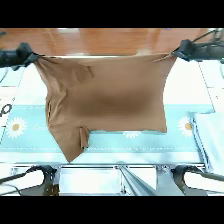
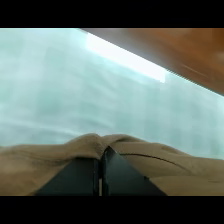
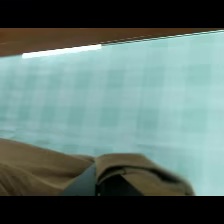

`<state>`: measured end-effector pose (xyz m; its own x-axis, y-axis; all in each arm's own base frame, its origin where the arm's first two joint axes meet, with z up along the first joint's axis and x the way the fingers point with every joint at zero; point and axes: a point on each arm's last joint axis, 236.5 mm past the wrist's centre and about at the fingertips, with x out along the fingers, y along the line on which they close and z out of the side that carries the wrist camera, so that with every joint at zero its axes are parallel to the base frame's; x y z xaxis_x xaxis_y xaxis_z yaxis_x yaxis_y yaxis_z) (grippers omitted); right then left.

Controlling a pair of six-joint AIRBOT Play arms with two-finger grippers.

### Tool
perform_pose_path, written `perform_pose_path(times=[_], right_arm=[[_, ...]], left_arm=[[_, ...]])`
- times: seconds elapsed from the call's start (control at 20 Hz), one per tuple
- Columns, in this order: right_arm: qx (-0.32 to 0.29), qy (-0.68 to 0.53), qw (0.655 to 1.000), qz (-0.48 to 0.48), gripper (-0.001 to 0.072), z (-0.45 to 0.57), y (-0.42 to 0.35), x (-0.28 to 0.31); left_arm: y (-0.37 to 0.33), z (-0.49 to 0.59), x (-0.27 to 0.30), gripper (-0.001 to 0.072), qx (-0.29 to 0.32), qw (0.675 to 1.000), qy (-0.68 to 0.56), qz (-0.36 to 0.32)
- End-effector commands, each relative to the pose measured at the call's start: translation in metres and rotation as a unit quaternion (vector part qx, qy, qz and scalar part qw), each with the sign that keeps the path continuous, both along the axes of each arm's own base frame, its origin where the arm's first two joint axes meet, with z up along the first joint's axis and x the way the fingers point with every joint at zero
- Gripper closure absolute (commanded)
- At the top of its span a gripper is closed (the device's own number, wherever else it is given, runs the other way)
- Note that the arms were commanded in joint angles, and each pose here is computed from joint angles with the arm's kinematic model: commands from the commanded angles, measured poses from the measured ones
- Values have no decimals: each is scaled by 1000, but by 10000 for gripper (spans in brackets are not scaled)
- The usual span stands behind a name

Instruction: Fold the shirts.

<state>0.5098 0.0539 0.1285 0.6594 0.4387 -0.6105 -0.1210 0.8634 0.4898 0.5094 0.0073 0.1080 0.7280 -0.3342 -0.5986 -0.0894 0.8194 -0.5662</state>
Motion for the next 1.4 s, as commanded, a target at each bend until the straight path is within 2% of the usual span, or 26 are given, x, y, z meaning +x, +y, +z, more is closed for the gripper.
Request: perform_pose_path(times=[0.0,0.25,0.4,0.5,0.6,0.8,1.1,1.15,1.2,1.35], right_arm=[[32,33,999,-14,693,-62,-4,56],[50,74,996,-9,693,-97,-1,75],[40,94,994,33,692,-97,9,56],[-13,125,989,77,692,-105,3,30],[-64,183,978,79,692,-126,-16,7],[-98,253,961,56,692,-164,-38,-18],[-60,292,952,66,675,-196,-20,-28],[-44,295,953,60,522,-197,-15,-26],[-36,298,952,53,304,-196,-13,-26],[-35,317,947,41,300,-174,-30,-36]], left_arm=[[-5,-72,50,693,-37,998,60,10],[-16,-106,57,693,-55,993,103,-7],[-18,-105,35,692,-42,989,124,-64],[-24,-107,0,692,-31,977,157,-143],[-16,-121,-31,693,-14,961,213,-174],[-4,-150,-73,692,-14,938,299,-176],[-10,-175,-99,675,-28,923,340,-180],[-10,-176,-100,513,-30,922,344,-176],[-11,-175,-101,198,-33,921,347,-176],[0,-156,-96,201,-33,930,336,-143]])
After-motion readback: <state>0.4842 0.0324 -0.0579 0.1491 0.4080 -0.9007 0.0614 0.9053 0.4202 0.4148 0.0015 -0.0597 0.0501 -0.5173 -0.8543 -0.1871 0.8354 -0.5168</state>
